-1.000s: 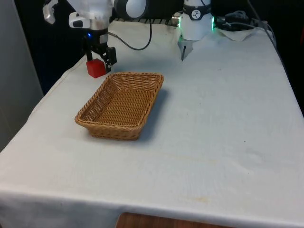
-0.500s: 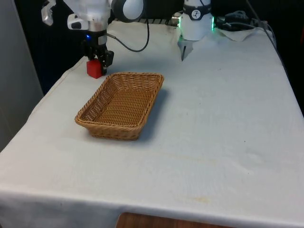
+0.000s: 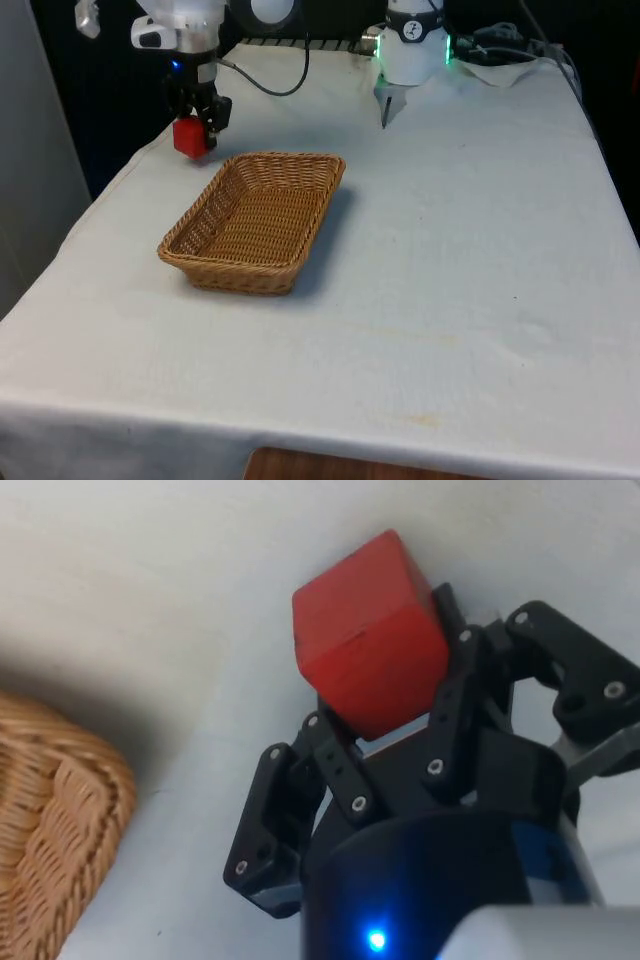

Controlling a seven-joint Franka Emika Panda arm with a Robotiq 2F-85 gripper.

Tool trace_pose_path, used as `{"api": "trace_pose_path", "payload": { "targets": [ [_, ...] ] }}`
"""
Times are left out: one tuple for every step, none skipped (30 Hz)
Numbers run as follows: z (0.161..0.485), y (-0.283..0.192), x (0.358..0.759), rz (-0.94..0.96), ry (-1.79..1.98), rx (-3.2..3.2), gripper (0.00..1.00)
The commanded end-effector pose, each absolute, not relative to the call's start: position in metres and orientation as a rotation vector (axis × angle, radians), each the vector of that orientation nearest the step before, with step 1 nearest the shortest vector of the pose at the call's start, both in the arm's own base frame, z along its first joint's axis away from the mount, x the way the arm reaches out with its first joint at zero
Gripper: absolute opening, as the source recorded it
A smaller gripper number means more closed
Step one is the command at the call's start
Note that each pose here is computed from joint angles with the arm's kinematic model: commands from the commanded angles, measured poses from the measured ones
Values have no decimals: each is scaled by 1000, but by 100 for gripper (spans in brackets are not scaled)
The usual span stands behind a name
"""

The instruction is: Pick up the cube and place it into the basket.

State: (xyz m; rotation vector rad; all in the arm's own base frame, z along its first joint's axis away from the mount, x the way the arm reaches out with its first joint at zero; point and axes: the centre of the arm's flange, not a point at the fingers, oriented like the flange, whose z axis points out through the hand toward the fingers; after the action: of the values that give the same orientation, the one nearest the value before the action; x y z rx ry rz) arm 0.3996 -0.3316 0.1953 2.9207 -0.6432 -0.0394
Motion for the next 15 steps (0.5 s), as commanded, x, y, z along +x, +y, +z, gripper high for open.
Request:
{"api": "trace_pose_path", "payload": {
  "targets": [
    [202,-333,401,-50,-645,2915,2],
    [205,-333,403,-46,-643,2917,2],
    [210,-334,406,-40,-642,2917,2],
    [212,-334,408,-37,-641,2918,2],
    [215,-334,411,-34,-639,2918,2],
    [212,-333,410,-15,-637,2925,2],
    [217,-334,413,-31,-639,2919,2],
    [219,-334,415,-27,-639,2921,2],
    [221,-333,419,-23,-639,2922,2],
    [223,-333,421,-21,-637,2924,2],
    [225,-332,424,-17,-637,2925,2],
    [229,-331,430,-11,-637,2927,2],
    [230,-330,433,-7,-635,2928,2],
    [231,-330,436,-6,-634,2929,2],
    [231,-330,435,6,-633,2935,2]
  ]
}}
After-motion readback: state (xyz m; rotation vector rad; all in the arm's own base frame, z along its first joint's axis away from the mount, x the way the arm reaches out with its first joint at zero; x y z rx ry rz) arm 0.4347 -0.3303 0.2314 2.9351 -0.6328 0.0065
